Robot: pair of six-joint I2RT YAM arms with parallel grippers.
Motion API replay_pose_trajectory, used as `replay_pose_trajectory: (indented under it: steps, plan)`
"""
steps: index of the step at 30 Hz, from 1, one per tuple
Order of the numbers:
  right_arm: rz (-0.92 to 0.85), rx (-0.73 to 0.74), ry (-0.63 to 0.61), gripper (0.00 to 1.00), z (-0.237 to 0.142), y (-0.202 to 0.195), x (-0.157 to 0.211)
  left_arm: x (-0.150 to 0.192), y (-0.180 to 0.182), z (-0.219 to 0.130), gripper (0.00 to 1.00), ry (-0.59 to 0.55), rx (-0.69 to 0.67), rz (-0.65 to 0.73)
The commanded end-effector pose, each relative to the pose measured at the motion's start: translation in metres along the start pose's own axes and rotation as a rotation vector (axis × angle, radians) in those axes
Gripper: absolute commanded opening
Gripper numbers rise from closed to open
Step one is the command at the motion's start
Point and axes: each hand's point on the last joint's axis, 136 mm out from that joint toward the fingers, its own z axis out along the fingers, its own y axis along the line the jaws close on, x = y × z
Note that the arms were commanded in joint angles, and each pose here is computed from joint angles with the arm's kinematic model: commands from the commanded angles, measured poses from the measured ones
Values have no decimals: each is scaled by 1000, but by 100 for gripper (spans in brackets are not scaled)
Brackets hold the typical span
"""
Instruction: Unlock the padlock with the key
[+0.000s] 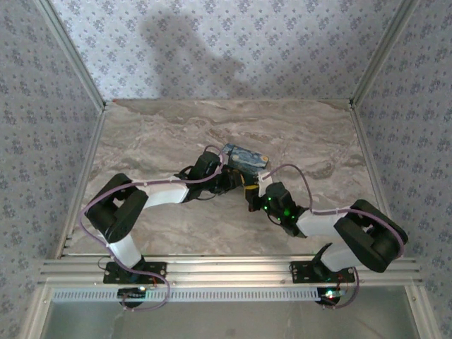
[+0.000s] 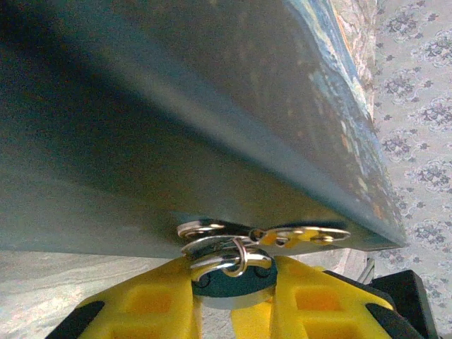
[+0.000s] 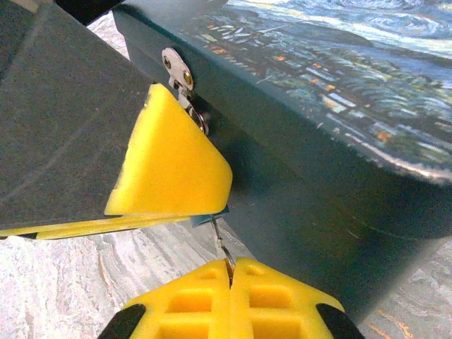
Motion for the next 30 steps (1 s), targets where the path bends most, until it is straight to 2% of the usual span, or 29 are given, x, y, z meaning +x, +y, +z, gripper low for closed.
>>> replay_pose_trajectory:
  steps: [1,22,30]
  plan:
    - [45,-96,-160,0,-8,18,-47,8,16,6,23,25,-57,-10]
    - [63,-87,-163,0,-13,7,-48,7,23,9,23,22,-75,-30]
    - [53,-75,-126,0,-11,10,-42,6,28,11,23,11,-91,-36]
